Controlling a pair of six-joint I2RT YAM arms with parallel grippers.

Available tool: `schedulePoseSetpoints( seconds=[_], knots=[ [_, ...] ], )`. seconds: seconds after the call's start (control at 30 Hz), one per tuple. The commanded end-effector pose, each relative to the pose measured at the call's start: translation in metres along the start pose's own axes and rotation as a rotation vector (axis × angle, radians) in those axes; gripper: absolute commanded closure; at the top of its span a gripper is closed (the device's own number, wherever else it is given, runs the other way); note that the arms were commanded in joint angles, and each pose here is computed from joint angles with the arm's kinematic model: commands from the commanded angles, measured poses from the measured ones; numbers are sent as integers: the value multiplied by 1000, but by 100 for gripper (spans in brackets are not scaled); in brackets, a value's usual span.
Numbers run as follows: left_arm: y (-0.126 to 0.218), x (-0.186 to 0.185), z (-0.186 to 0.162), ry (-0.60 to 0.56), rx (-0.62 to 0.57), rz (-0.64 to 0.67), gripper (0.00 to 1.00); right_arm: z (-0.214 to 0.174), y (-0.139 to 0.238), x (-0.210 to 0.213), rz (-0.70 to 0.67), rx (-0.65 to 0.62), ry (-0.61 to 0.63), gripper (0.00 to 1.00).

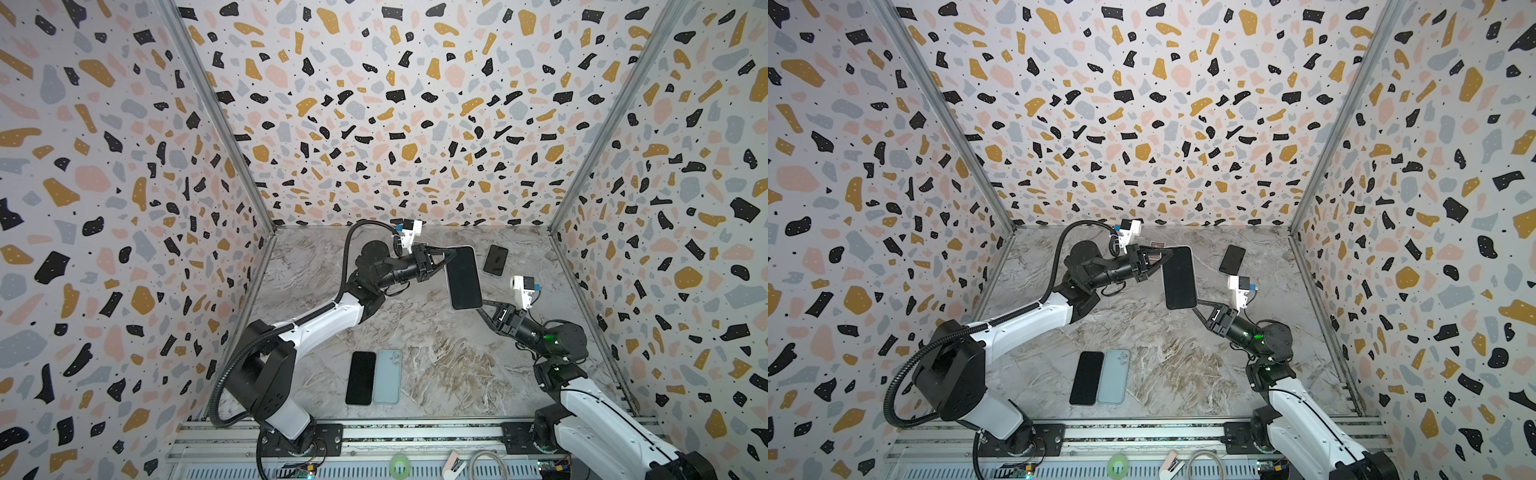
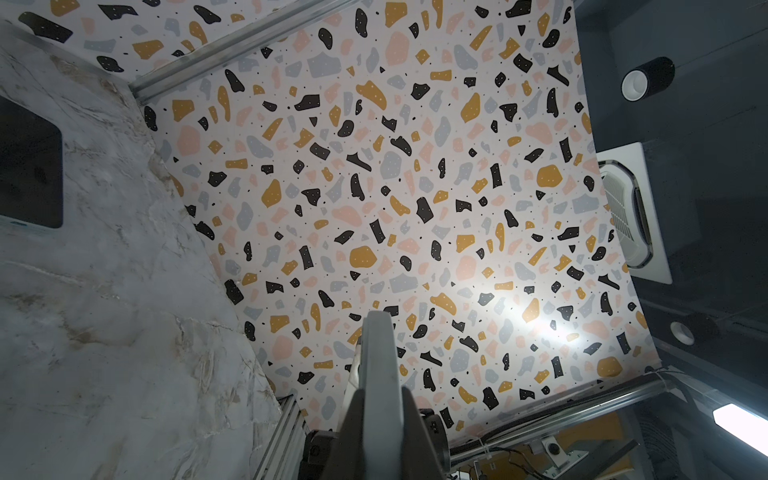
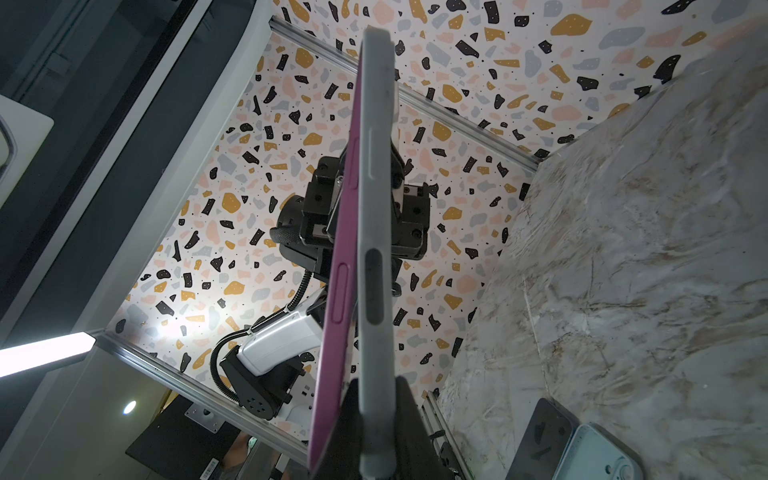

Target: Take the phone out of the phone case

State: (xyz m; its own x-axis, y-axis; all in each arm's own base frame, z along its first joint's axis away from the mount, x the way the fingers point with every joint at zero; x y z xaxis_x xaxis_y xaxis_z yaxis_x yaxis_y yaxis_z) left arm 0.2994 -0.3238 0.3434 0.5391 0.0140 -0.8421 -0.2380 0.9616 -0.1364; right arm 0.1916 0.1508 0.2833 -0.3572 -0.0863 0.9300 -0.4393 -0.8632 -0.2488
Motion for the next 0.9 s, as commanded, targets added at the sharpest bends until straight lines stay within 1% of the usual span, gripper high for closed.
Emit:
schedulePoseSetpoints(
  seconds=[0.0,0.2,0.47,0.67,0.87],
  knots=[
    [-1,-6,-6,-29,-25,-50,100,-2,4,6,27,-24,-5,100],
    [1,8,-21,-8,-39,-31,100,-8,14,-6,10,-56,-46,100],
    [3,39,-46,43,-41,15,100,-14,24,-20,-24,-110,-96,100],
    [0,51,-56,77,-36,6,100,-15,26,-27,-46,-125,-119,100],
    [2,56,-59,88,-39,1,99,-14,28,-31,-56,-143,-127,100]
  ],
)
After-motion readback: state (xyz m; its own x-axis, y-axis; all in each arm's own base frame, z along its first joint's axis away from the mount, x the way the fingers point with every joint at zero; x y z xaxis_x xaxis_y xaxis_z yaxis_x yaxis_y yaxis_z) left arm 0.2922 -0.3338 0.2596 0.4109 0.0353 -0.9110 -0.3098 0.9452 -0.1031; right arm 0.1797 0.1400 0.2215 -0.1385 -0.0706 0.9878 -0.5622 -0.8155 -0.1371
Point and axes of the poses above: each gripper's point midway between its finger pads, its own y axis back along the fingers, its own x axis along the line the jaws close on, z = x × y, the point moved 5 cm from there along y, back along the fingers, and after that the axes turned 10 degrees about -y, right-handed, at the moved point
